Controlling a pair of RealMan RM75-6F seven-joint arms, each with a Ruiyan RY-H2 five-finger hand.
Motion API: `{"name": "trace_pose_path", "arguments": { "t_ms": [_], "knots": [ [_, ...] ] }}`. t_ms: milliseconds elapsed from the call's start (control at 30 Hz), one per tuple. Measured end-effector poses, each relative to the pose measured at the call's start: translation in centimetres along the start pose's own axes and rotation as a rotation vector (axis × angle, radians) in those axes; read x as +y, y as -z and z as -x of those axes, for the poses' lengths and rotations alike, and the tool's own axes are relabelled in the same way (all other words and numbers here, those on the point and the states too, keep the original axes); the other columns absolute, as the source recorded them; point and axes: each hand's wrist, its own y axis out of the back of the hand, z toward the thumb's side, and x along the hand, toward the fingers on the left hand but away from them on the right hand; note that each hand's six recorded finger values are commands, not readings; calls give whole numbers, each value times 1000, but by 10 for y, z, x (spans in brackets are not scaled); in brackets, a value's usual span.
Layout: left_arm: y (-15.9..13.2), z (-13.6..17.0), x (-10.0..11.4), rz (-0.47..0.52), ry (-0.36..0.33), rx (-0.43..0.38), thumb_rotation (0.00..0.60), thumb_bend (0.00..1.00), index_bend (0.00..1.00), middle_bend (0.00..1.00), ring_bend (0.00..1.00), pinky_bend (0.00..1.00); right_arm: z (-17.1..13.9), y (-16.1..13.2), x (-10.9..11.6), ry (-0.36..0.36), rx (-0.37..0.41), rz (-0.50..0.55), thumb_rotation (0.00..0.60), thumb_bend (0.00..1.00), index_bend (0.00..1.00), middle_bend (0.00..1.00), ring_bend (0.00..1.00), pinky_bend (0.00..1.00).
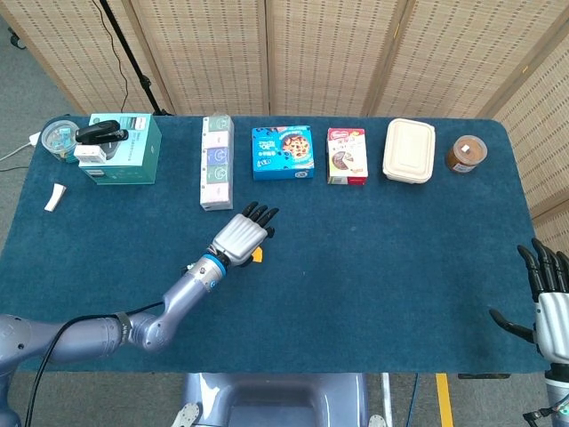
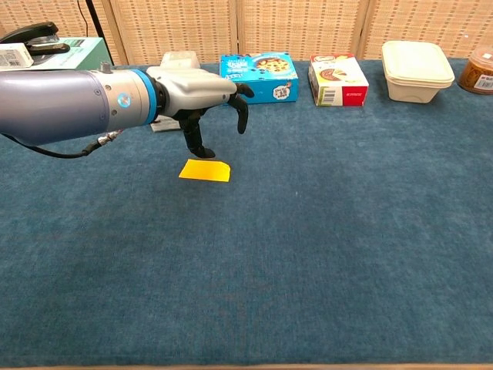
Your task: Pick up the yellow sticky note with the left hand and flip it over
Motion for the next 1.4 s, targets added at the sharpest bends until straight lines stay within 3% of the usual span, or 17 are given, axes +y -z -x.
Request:
{"name": "trace_pose_path", "arguments": {
  "t_ms": [767,1400],
  "knots": [
    [-11,-39,-32,-15,65,46,600,277,394,0,0,0,-1,-1,0,-7,7,13,600,0,0,0,0,0],
    [-8,-40,-33,-16,68,58,600,280,428,0,0,0,-2,-1,2,-5,7,18,600,0,0,0,0,0]
  ]
}}
